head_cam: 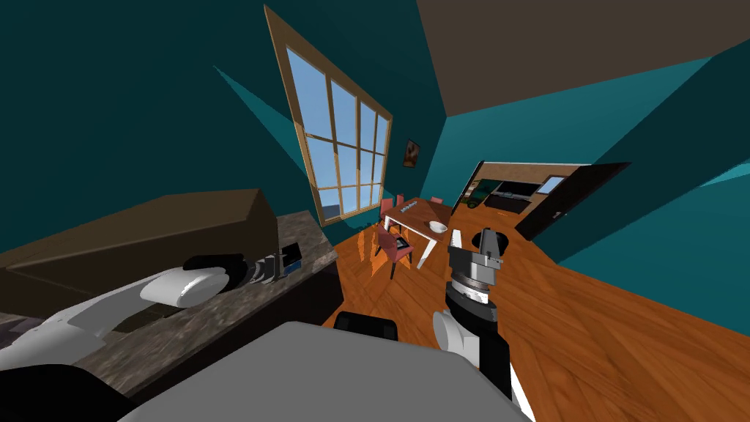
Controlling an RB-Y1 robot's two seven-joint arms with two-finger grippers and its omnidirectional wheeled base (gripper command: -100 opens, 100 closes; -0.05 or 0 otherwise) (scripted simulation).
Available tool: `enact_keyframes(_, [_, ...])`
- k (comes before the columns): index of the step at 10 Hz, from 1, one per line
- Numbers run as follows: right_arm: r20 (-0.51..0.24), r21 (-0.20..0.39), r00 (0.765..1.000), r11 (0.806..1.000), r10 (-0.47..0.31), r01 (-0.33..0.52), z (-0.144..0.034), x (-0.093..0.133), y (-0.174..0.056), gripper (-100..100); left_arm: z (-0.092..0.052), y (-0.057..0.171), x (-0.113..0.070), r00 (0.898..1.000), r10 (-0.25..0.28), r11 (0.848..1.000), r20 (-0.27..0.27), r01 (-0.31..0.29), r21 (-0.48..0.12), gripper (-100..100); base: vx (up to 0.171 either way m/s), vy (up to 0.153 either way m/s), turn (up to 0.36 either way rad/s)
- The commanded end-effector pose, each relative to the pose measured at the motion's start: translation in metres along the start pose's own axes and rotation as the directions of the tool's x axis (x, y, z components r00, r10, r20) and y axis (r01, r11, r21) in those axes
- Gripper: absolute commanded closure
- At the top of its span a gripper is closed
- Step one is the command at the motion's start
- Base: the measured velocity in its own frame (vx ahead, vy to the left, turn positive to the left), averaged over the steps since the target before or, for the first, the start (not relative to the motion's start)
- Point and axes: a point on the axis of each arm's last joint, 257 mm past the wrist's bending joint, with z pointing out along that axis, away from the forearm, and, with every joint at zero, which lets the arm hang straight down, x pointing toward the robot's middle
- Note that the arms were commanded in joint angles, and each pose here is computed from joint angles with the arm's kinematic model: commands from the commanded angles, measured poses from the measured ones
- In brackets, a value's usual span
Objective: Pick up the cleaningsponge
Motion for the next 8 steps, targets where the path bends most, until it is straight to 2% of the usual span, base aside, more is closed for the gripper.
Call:
enact_keyframes(1, [0.0, 0.0, 1.0, 1.0, 0.0, 0.0, 0.0, 0.0, 0.0, 0, -0.002, 0.012, -0.016, 0.998, -0.029, 0.997, 0.047, 0.032, -0.066, -100, 0.133, -0.091, 0.055])
enact_keyframes(2, [0.0, 0.0, 1.0, 1.0, 0.0, 0.0, 0.0, 0.0, 0.0, 0, -0.004, 0.018, -0.029, 0.995, -0.048, 0.993, 0.083, 0.057, -0.104, -100, 0.178, -0.094, 0.115])
enact_keyframes(3, [0.0, 0.0, 1.0, 1.0, 0.0, 0.0, 0.0, 0.0, 0.0, 0, -0.005, 0.022, -0.03, 0.995, -0.05, 0.991, 0.091, 0.061, -0.119, -100, 0.15, -0.045, 0.052])
enact_keyframes(5, [0.0, 0.0, 1.0, 1.0, 0.0, 0.0, 0.0, 0.0, 0.0, 0, -0.012, 0.034, -0.053, 0.983, -0.084, 0.974, 0.165, 0.116, -0.193, -100, 0.17, -0.046, 0.089])
enact_keyframes(6, [0.0, 0.0, 1.0, 1.0, 0.0, 0.0, 0.0, 0.0, 0.0, 0, -0.013, 0.036, -0.054, 0.982, -0.084, 0.972, 0.171, 0.118, -0.202, -100, 0.147, -0.029, 0.046])
enact_keyframes(8, [0.0, 0.0, 1.0, 1.0, 0.0, 0.0, 0.0, 0.0, 0.0, 0, -0.023, 0.047, -0.074, 0.964, -0.107, 0.949, 0.244, 0.173, -0.264, -100, 0.118, -0.052, 0.063])
